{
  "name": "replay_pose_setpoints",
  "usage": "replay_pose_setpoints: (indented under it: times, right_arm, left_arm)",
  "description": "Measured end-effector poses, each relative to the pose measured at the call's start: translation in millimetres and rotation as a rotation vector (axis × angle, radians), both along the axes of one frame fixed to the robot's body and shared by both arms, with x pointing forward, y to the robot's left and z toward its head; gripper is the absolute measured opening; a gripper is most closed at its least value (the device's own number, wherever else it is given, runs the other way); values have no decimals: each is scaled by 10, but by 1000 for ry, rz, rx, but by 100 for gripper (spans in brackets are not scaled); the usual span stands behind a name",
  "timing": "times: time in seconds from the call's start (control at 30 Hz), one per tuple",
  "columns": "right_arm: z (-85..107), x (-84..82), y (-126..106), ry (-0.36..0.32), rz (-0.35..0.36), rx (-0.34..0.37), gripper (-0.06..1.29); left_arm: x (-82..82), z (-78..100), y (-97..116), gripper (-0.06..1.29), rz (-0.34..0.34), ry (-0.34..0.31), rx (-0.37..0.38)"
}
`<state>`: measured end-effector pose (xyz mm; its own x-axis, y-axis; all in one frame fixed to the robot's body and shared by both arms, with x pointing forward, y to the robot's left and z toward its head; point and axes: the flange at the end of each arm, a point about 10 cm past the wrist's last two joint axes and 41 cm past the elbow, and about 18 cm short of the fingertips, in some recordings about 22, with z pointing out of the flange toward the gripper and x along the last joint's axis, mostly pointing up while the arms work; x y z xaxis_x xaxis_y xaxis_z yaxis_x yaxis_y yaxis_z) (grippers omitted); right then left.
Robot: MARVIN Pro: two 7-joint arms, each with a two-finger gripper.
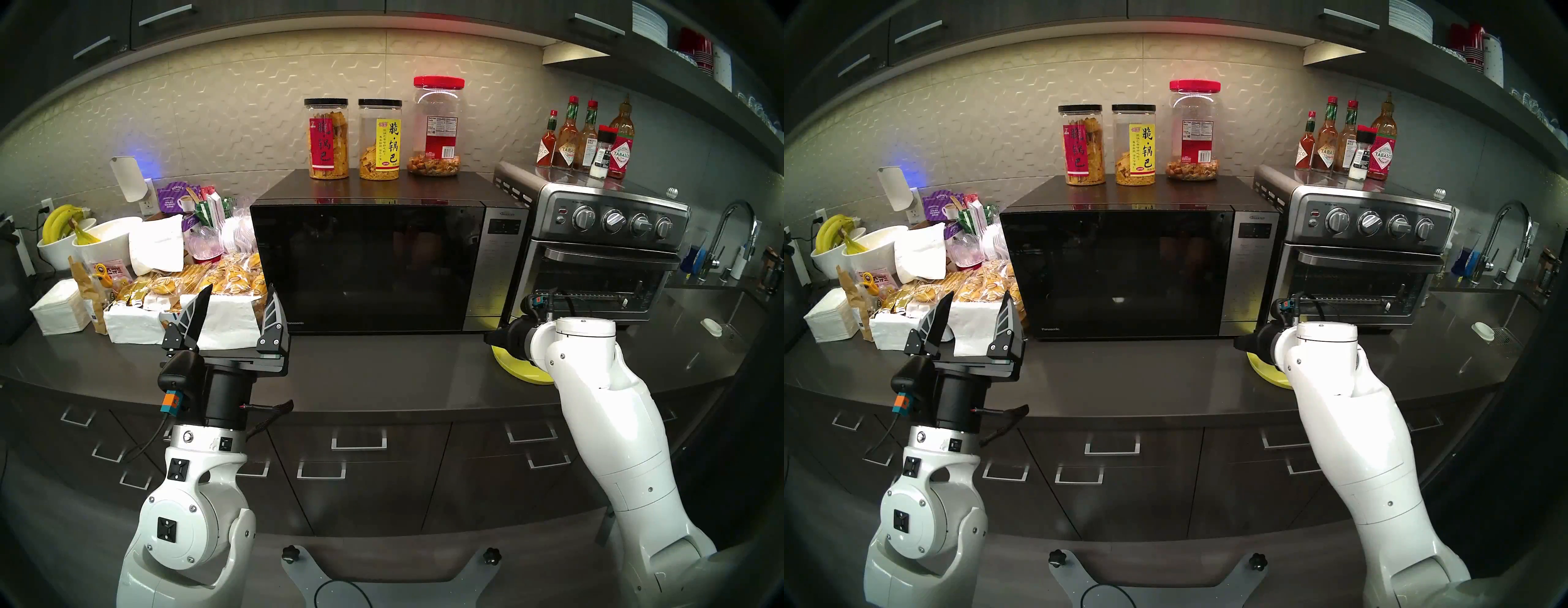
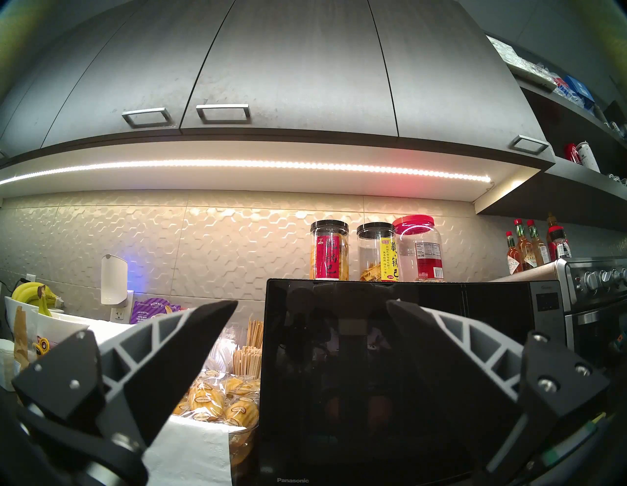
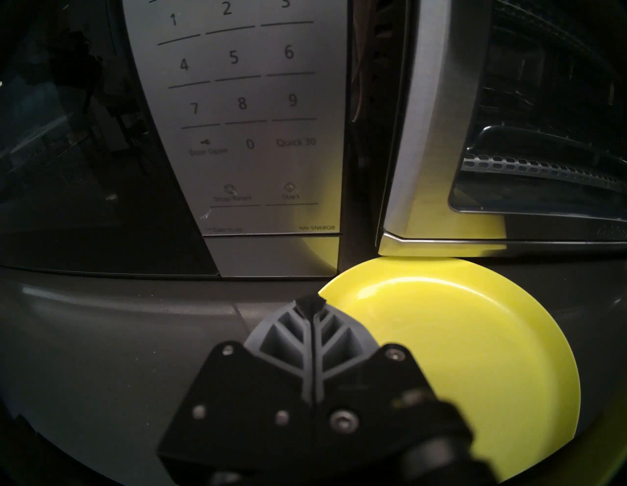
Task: Open the microwave, put the plate inside, and close the door
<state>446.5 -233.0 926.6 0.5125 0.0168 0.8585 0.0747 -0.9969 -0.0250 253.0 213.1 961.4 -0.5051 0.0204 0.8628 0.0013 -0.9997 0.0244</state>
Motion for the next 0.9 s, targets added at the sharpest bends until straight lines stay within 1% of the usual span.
replay_pose_setpoints:
  times: [0.57,0.9]
  right_arm:
    - [-10,5,5,4,1,-1,-3]
    - [-30,9,50,11,14,-1,-3]
  left_arm:
    - [0,0,1,127,0,0,0]
    - [0,0,1,127,0,0,0]
